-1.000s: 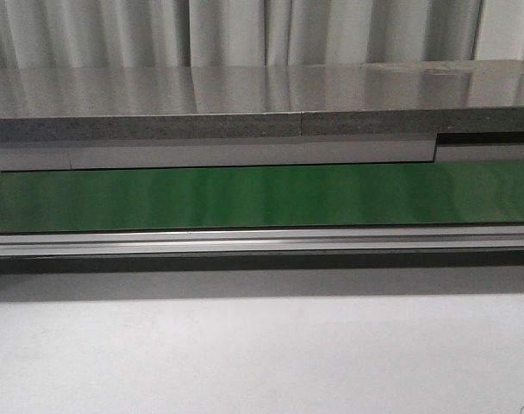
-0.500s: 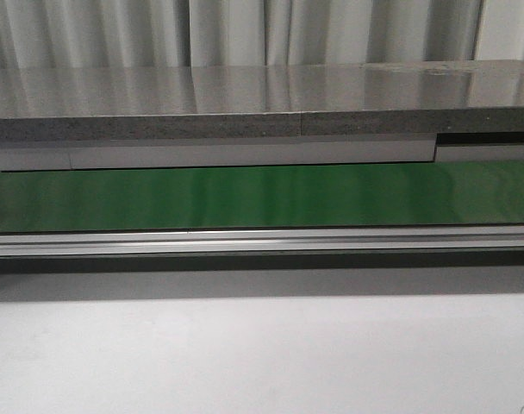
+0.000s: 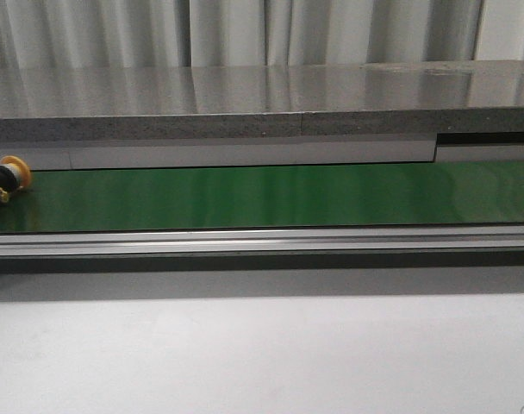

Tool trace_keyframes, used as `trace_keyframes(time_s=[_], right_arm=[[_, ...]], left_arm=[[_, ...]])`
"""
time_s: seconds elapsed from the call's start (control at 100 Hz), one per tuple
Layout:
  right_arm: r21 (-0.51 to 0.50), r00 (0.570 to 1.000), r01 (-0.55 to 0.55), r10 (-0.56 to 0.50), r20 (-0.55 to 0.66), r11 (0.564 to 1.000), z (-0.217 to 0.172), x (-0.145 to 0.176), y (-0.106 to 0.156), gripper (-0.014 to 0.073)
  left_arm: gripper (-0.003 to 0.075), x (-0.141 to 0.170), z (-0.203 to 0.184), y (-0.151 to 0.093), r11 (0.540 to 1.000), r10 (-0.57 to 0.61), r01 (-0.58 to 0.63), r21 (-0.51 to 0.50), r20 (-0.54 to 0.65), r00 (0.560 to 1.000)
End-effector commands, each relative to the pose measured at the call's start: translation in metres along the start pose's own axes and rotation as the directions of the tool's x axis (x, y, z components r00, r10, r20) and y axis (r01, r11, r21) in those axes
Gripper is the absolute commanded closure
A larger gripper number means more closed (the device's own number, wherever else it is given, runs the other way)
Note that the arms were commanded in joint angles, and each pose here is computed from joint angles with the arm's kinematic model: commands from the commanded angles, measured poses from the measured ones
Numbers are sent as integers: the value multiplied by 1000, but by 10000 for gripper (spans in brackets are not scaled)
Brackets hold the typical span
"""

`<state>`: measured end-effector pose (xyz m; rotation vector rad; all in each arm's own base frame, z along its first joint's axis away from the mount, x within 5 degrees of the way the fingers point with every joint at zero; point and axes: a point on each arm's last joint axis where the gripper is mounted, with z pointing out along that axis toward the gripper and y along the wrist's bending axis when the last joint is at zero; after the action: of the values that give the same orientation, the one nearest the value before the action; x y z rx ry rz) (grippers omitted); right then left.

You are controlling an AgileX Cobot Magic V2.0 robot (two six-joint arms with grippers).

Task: Move button from left to right
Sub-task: 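Lower the button onto the green belt and open the left gripper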

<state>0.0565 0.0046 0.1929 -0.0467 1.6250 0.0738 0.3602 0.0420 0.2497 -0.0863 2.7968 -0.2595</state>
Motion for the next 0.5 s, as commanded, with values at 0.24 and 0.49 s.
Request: trace_keyframes(time_s=[0.24,0.49], right_arm=[[6,993,9,-10,121,1000,-3,-14,0,663],[6,993,9,-10,121,1000,-3,-14,0,663]], left_arm=[[121,-1,-73,-29,993,43,-69,93,253,966],[121,37,-126,-39,994,92,-109,4,501,861]])
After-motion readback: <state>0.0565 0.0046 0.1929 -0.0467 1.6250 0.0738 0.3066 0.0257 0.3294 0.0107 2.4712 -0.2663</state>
